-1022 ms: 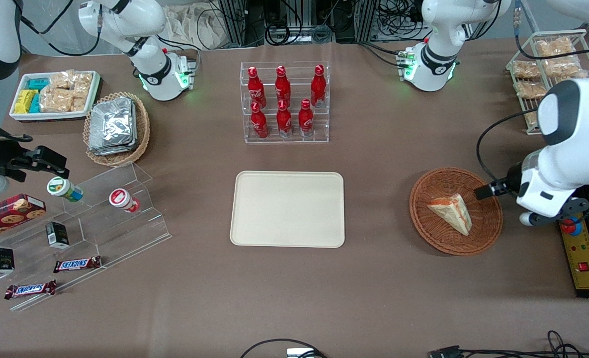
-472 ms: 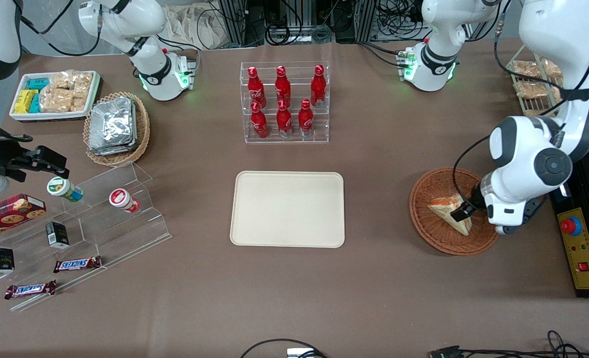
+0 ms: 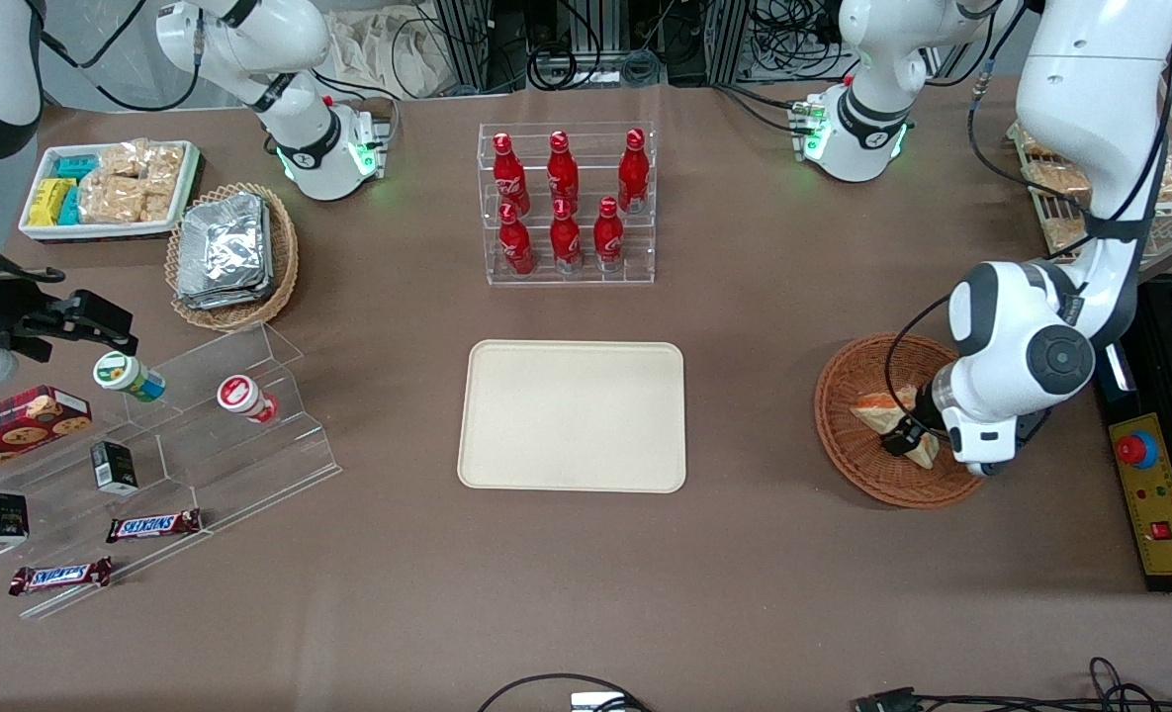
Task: Place sandwich from basket to tray
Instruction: 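Close the left gripper on the wrapped sandwich and lift it, then carry the sandwich with the left gripper over the cream tray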
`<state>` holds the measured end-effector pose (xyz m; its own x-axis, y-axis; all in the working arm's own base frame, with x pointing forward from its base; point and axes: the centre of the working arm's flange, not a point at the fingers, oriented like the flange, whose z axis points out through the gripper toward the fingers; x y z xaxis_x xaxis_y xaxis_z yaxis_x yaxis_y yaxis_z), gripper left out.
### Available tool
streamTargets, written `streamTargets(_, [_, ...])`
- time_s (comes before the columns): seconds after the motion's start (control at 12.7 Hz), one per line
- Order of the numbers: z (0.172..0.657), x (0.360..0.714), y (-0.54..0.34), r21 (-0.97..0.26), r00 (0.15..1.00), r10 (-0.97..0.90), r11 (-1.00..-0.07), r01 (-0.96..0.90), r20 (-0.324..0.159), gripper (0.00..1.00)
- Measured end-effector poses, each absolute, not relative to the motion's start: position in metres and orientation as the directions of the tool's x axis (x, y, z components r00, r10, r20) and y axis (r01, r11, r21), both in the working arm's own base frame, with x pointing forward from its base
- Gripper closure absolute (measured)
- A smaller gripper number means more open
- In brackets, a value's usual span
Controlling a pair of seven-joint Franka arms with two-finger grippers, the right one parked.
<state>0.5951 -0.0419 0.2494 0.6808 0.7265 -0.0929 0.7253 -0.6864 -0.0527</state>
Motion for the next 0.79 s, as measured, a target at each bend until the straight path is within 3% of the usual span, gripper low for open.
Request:
streamTargets(0.16, [0.242,0.594,-0.044,-0.062,0.674,0.732,-0.681,0.73,-0.101,0.02])
streamTargets(0.24, [0.24,0.594,-0.044,-0.064,0.672,0.733,-0.679,0.731,-0.103,0.07])
streamTargets(0.55, [0.243,0.596,-0.046,-0.062,0.676,0.732,-0.681,0.729,-0.09,0.56])
streamTargets(0.79, [0.28,0.615,-0.047,-0.056,0.679,0.731,-0.682,0.729,-0.075,0.66])
